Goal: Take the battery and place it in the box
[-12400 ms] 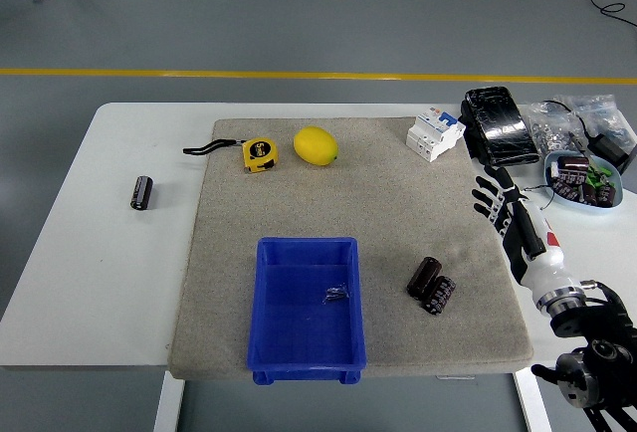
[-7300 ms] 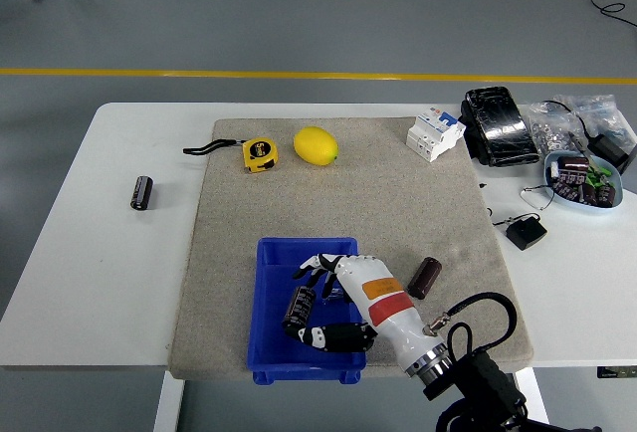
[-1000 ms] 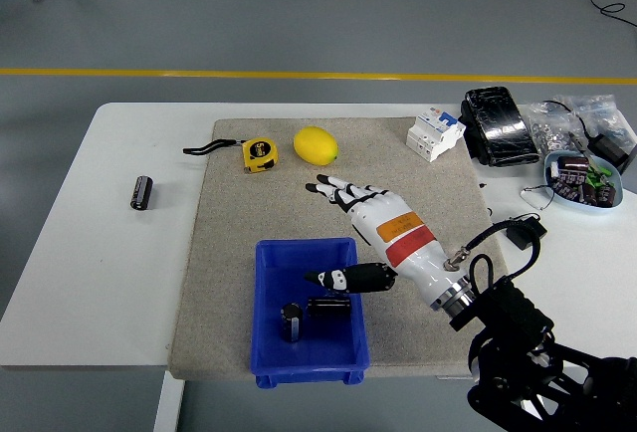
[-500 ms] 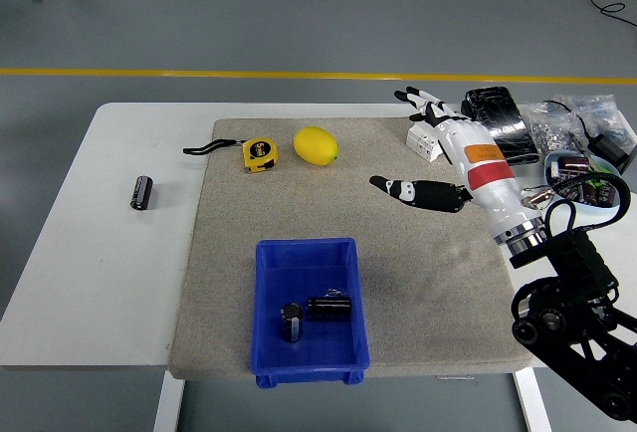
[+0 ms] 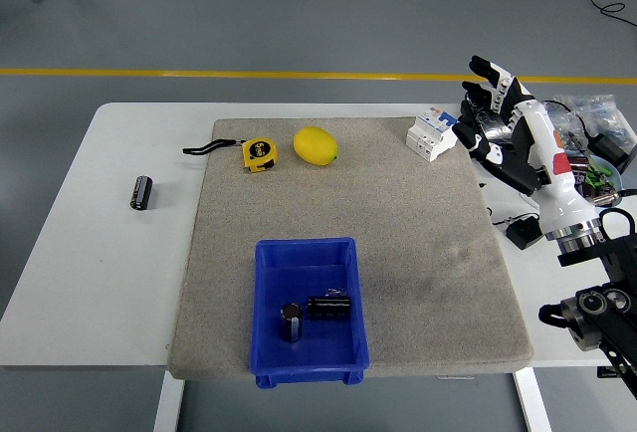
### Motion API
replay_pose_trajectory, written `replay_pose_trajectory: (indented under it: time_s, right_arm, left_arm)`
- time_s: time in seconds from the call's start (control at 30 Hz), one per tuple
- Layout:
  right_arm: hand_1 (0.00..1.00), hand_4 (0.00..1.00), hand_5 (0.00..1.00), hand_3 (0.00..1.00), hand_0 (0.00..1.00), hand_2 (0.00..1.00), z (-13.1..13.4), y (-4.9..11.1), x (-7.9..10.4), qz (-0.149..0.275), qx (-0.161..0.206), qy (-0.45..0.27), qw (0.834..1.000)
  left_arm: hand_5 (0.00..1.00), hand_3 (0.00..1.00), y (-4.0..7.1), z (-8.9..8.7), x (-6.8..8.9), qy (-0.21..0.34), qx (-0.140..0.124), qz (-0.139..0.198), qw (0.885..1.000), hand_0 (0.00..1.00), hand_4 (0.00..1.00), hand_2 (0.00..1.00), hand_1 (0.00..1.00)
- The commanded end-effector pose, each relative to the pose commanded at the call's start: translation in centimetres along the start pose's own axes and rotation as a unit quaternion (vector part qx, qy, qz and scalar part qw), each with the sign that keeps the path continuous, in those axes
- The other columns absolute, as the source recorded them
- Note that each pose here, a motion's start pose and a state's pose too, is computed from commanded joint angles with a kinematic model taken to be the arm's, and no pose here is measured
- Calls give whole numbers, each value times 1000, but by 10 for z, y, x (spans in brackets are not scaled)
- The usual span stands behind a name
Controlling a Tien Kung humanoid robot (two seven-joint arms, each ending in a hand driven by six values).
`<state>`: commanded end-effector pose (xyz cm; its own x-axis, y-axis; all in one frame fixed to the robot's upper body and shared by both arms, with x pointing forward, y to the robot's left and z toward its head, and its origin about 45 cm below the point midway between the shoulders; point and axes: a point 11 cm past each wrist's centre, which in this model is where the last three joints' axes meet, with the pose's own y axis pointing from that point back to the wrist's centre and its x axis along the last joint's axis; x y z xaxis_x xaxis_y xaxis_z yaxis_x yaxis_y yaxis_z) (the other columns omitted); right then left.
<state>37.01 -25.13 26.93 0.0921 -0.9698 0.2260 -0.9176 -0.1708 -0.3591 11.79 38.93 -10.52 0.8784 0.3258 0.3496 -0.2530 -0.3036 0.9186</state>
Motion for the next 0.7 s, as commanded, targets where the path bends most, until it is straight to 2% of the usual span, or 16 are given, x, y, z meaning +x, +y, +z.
replay_pose_trajectory:
  time_s: [0.03,0.07,0.23,0.27,0.33,0.53,0.7]
  right_arm:
    - [815,998,836,892,810,879,6,2,4,7,-17,-20,1000]
    - [833,998,936,917,851,878,11,4,8,13,-30,-37,999]
    - [833,998,936,917,851,878,38,16,22,50,-96,-135,985]
    - [870,998,998,940,920,889,42,19,23,57,-106,-154,981]
    - [870,998,998,940,920,889,50,23,25,71,-125,-197,970]
    - [884,998,998,950,950,902,67,34,27,115,-167,-294,934]
    - [887,998,998,947,956,901,74,38,26,119,-180,-296,930]
  left_arm:
    - [654,610,0,0,0,0,0,1,1000,687,616,679,657]
    - [654,610,0,0,1,0,0,1,1000,687,616,679,658]
    - [654,610,0,3,2,0,-2,5,1000,687,616,679,658]
    - [655,610,0,3,2,0,-2,5,1000,687,614,679,658]
    - [655,610,0,4,3,-1,-3,6,1000,687,614,679,658]
    - [654,610,0,5,3,-2,-5,6,1000,686,614,678,658]
    - [655,611,0,6,2,-2,-6,6,1000,686,614,679,658]
